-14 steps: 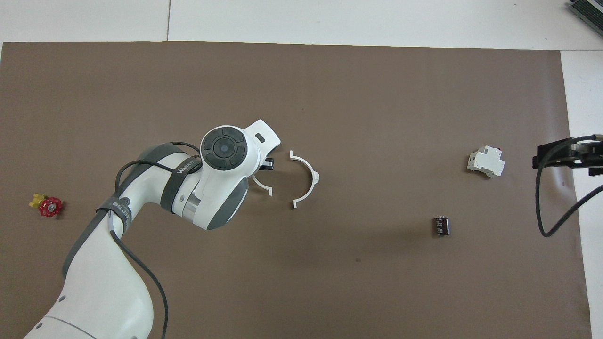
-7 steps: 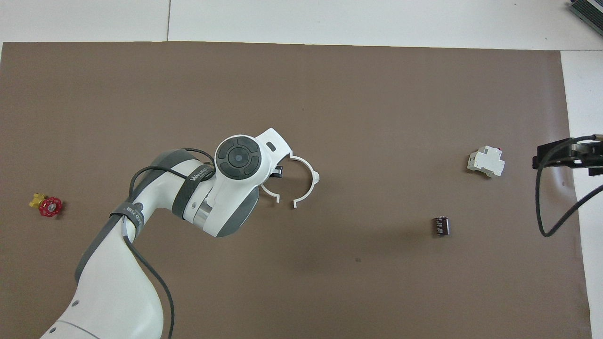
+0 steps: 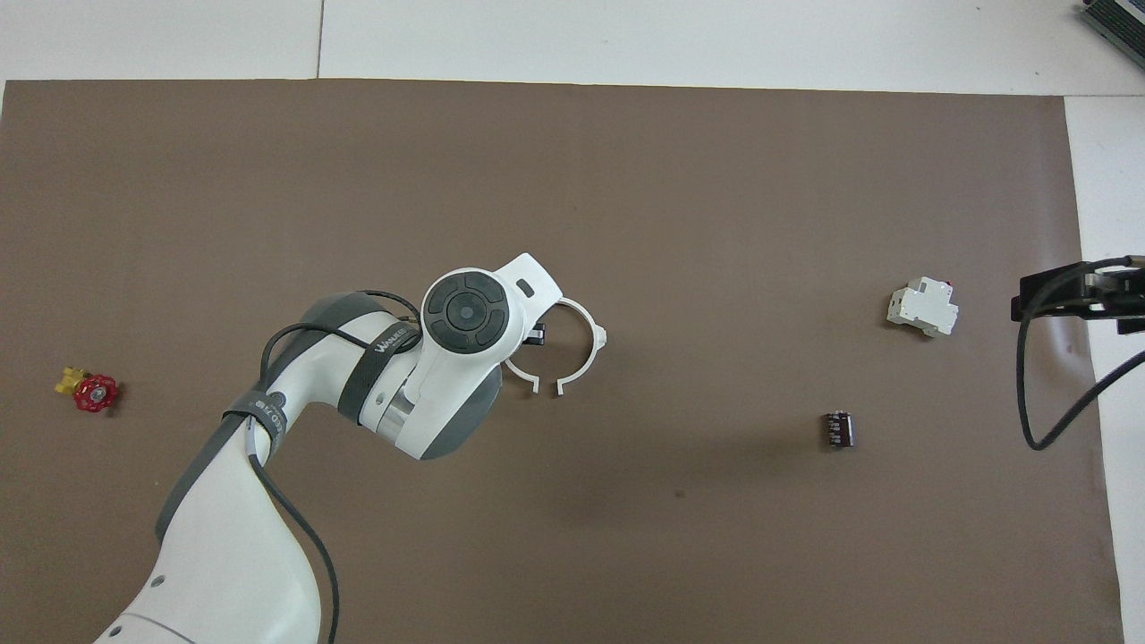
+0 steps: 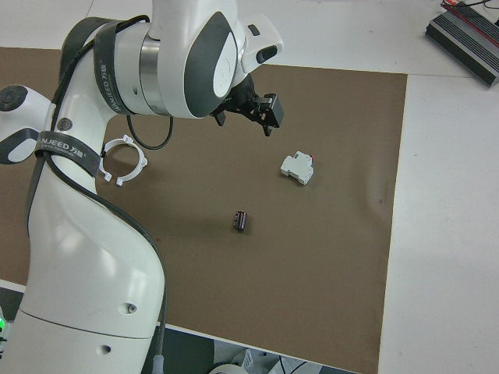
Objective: Assemble drain pipe with both arms
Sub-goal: 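Press the held half-ring onto the placed half-ring with the left gripper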
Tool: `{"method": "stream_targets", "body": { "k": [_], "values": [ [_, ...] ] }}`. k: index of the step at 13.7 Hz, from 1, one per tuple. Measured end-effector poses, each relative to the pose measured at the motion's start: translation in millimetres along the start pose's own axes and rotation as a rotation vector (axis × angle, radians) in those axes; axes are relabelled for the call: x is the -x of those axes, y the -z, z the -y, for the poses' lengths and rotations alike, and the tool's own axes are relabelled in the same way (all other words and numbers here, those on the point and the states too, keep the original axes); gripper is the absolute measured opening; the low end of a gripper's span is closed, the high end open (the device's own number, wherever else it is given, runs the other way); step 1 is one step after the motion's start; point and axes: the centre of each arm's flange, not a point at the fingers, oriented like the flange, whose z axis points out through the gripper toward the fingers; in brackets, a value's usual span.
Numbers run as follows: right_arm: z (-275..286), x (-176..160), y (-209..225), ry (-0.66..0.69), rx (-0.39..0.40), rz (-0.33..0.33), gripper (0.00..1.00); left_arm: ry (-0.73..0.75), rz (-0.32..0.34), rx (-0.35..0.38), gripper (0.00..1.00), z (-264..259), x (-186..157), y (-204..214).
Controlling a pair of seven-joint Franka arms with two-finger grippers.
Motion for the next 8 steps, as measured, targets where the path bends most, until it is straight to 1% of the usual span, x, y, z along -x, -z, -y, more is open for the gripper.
{"method": "stream_targets", "body": {
  "k": [8],
  "values": [
    [0.0,0.0,0.0,0.0,0.0,0.0,1.0,0.065,-0.01,0.008,0.2,-9.6,7.7,-3.6]
  ]
}}
